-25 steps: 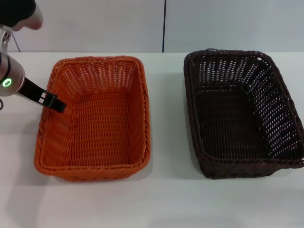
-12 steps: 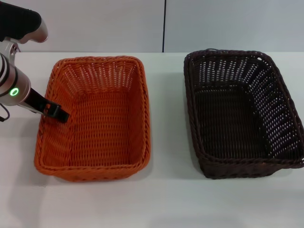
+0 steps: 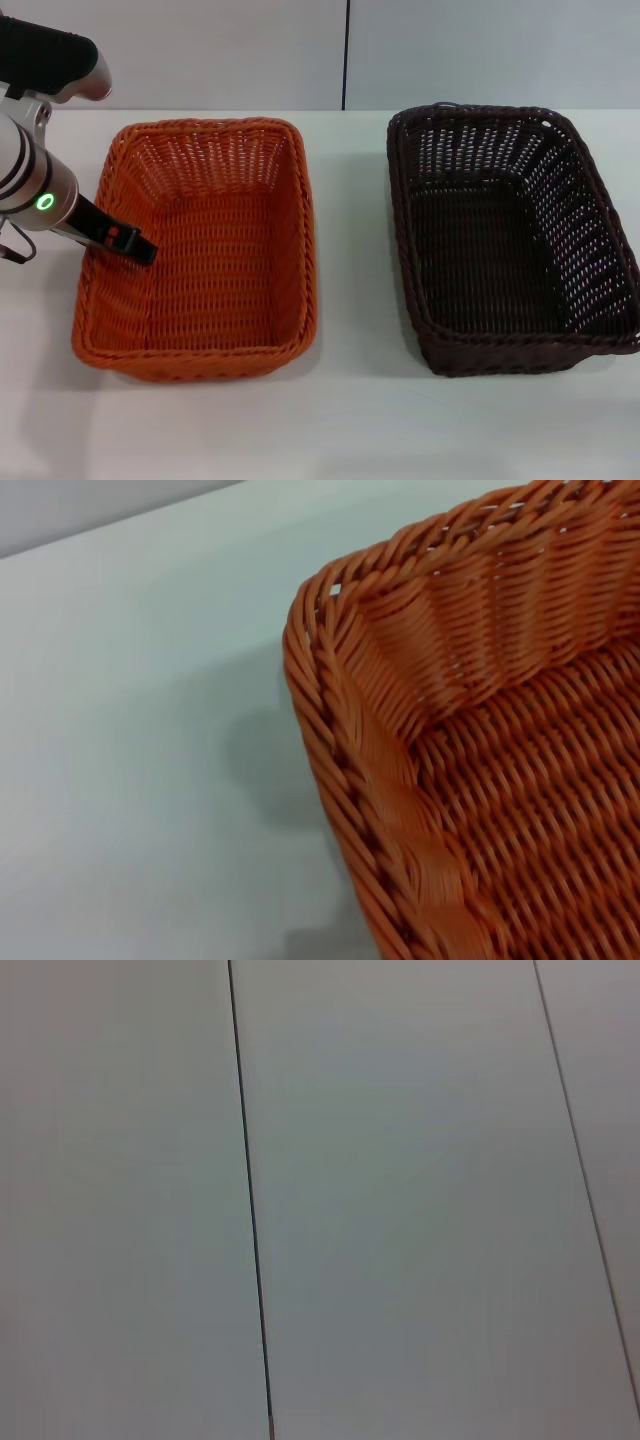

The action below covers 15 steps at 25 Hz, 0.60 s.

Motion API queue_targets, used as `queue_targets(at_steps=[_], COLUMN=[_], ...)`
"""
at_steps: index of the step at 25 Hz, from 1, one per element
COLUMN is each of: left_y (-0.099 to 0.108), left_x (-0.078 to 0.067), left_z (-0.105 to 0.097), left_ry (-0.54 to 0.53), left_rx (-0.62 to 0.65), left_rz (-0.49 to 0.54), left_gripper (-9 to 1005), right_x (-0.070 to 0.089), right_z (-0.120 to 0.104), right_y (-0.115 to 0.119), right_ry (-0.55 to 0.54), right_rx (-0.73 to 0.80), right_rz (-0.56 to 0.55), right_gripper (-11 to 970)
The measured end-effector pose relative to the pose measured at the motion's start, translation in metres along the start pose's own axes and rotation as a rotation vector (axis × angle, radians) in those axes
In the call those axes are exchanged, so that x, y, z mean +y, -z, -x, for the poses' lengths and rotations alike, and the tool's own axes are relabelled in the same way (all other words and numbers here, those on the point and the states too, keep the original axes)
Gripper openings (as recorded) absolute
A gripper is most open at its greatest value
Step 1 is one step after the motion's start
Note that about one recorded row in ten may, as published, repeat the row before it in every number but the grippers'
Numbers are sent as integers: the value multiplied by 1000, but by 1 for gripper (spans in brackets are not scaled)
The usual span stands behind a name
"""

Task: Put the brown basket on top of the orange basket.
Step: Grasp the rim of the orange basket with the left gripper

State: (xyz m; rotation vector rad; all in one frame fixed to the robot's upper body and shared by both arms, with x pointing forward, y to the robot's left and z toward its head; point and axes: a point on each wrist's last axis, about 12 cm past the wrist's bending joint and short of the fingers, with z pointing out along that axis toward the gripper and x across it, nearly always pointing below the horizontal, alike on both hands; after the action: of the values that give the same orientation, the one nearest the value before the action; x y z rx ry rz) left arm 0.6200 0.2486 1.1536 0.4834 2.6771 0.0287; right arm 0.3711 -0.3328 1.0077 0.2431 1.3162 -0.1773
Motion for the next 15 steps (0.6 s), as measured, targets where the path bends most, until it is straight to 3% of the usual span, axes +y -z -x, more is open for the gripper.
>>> queue_targets(at_steps=[9,15], left_y=[-1,-3], left_x=[3,4], left_z=[4,2], left_ry=[4,4], left_rx=[-20,-15], left_rz=[5,8], left_gripper=[776,473], right_x=[0,1], right_z=[1,1], right_y=[-2,-3], right_ry=[-1,-3], right_rx=[-10,-14], right_rz=[6,14], right_gripper=[823,822])
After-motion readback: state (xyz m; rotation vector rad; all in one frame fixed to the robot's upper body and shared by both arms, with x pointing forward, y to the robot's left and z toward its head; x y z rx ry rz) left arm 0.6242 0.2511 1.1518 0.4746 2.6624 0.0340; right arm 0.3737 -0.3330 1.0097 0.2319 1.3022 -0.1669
